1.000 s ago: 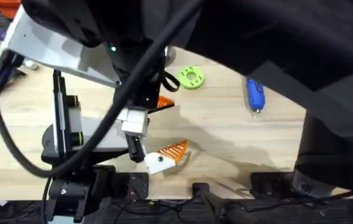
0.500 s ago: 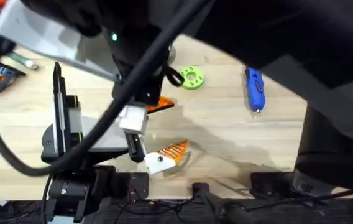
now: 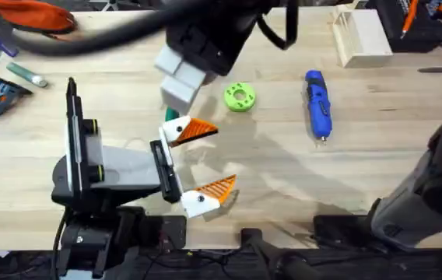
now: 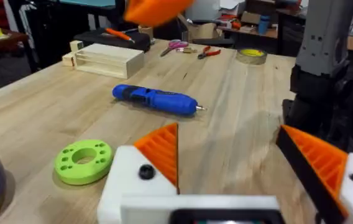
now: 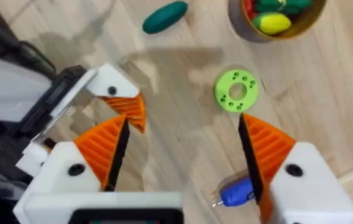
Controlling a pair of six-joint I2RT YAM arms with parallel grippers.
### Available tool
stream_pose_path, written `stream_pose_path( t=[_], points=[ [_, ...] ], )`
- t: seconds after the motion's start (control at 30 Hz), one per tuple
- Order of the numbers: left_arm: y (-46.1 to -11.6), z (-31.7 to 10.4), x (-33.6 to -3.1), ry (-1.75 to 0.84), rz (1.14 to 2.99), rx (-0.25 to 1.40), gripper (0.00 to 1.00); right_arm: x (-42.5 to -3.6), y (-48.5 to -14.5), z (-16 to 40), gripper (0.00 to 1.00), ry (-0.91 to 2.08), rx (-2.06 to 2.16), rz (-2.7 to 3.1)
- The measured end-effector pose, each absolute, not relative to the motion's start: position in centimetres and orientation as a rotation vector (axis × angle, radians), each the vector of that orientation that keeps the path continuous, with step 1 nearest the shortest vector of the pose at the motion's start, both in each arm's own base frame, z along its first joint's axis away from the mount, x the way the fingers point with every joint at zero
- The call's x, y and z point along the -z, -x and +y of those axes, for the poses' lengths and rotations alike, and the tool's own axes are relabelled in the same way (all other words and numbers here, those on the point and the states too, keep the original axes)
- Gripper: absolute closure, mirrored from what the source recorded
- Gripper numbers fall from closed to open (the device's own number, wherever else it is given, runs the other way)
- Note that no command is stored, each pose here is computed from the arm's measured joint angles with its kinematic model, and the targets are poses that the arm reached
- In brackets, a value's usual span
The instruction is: Pick up the gripper from the table and insert it into the empty holder that is missing its gripper. Then pick up a screw, insert it into the mounting hole, and use the screwdriver to tighten it. Finally, clean up the table by picking up the vegetable and placing it into the bucket.
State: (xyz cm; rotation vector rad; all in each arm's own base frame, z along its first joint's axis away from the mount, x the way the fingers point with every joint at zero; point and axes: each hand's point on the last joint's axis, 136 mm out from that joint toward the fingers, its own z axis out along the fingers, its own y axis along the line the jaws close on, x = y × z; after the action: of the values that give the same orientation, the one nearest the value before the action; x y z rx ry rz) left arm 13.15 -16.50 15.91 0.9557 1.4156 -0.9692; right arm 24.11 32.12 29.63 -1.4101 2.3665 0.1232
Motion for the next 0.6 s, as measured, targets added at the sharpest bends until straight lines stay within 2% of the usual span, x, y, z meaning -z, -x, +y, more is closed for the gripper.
stream_pose_path(
  t=[0.23, 0.5, 0.6],
  points=[
    [-13.1, -16.5, -15.9, -0.956, 1.416, 0.969, 0.015, -29.1, -26.9, 29.8, 0.009, 1.244, -0.167, 2.487],
    [-13.1, -16.5, -15.9, -0.956, 1.416, 0.969, 0.016, -25.1, -28.1, 26.0, 0.007, 1.095, -0.093, 2.601],
    [-13.2, -16.5, -15.9, -0.955, 1.416, 0.969, 0.015, -24.8, -28.6, 22.5, 0.008, 0.875, -0.127, 2.598]
  ],
)
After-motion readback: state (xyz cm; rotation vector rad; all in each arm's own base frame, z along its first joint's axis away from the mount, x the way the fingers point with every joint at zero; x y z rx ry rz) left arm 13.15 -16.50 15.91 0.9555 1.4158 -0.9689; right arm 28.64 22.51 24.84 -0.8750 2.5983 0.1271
